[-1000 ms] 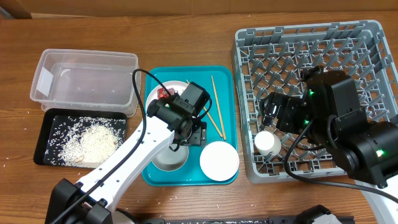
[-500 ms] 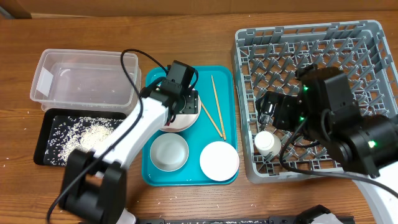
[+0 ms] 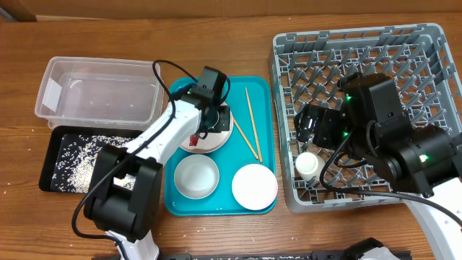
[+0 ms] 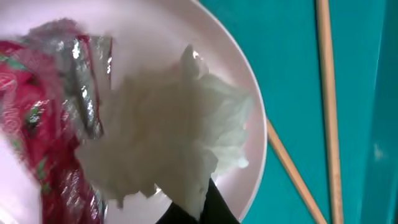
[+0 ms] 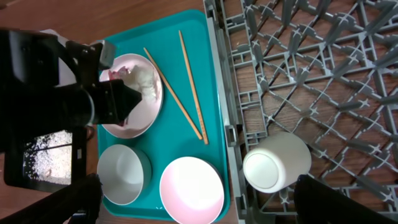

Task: Sort waste into correct bins and load items into the dishwasher
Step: 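Grasp the tissue and wrapper from the pink plate with the left gripper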

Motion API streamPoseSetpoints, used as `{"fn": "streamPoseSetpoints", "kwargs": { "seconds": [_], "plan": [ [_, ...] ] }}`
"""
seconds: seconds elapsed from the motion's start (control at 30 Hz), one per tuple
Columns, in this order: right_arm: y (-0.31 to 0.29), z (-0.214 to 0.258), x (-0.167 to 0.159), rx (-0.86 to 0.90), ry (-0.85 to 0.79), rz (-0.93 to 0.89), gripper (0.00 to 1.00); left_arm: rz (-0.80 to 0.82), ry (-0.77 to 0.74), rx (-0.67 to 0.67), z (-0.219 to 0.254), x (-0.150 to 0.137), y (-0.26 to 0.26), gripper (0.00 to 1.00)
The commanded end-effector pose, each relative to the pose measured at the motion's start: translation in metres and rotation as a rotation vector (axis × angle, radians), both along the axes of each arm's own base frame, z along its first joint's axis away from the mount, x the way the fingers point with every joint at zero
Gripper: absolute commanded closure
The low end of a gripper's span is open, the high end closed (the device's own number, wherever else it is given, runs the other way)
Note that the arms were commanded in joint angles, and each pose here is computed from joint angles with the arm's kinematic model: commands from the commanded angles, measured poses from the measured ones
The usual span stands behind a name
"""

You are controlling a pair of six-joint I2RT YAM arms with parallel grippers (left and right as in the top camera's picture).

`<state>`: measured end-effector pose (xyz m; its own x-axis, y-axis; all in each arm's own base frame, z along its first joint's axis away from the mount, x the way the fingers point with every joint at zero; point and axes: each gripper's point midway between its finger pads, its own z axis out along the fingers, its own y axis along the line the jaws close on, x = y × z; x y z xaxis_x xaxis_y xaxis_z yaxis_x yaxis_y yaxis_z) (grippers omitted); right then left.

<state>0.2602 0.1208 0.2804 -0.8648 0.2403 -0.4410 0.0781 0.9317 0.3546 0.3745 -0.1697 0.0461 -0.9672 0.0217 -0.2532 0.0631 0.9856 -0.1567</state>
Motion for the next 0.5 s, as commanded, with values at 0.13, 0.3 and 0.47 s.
{"fn": "streamPoseSetpoints", "kwargs": {
  "seconds": [0.13, 0.3, 0.47],
  "plan": [
    [0.000, 0.009, 0.001, 0.011, -0.027, 0.001, 0.00, 0.085, -0.159, -0.009, 0.110, 0.023, 0.027, 0.96],
    [0.000, 0.009, 0.001, 0.011, -0.027, 0.001, 0.00, 0.242, -0.226, 0.104, 0.138, 0.028, 0.096, 0.96],
    [0.000, 0.009, 0.001, 0.011, -0.027, 0.001, 0.00, 0.395, -0.208, 0.142, 0.133, 0.034, 0.159, 0.96]
  ]
}}
